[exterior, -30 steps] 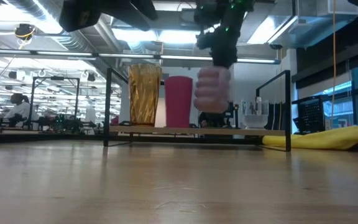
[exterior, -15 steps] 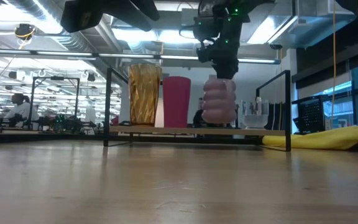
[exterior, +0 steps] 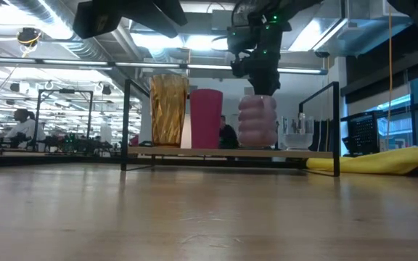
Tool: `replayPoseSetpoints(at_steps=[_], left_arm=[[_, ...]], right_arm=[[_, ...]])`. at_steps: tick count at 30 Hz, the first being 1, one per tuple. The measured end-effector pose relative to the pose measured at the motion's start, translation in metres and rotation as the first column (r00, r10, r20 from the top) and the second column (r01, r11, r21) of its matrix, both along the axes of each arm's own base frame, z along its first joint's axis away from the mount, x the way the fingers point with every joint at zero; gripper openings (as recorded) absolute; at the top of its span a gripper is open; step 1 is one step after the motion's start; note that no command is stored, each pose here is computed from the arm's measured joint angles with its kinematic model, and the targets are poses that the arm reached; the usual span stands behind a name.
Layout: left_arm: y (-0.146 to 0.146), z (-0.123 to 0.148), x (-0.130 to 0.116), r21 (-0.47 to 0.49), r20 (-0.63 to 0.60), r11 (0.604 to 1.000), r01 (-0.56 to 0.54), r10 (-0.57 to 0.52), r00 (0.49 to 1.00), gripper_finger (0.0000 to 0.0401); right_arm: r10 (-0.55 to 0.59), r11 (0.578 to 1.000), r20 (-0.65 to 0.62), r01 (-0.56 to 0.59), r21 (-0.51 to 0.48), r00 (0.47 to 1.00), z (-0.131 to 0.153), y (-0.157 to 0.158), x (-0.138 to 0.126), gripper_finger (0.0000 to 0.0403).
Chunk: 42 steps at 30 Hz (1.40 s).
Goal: Stack small to large cups/mugs on shelf
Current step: Put the purple mug on the shelf, then adjust the pink cup on the shelf
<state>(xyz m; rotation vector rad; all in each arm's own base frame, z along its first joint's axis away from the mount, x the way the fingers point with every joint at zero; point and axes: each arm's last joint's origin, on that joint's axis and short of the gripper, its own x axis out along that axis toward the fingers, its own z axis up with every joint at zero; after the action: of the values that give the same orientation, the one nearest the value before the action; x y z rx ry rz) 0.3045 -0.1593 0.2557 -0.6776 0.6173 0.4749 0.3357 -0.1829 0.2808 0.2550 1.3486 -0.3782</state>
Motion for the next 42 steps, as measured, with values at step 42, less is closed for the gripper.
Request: replayPoseSetpoints(at_steps=[42], left_arm=[[0.0,0.0,0.0,0.008,-0.007,1.0,0.014,-0.014,1.0,0.0066]], right_arm=[[0.13,0.985,0.279,-0.092,-0.145,0.952,0.077,0.02,0.024,0.0102]])
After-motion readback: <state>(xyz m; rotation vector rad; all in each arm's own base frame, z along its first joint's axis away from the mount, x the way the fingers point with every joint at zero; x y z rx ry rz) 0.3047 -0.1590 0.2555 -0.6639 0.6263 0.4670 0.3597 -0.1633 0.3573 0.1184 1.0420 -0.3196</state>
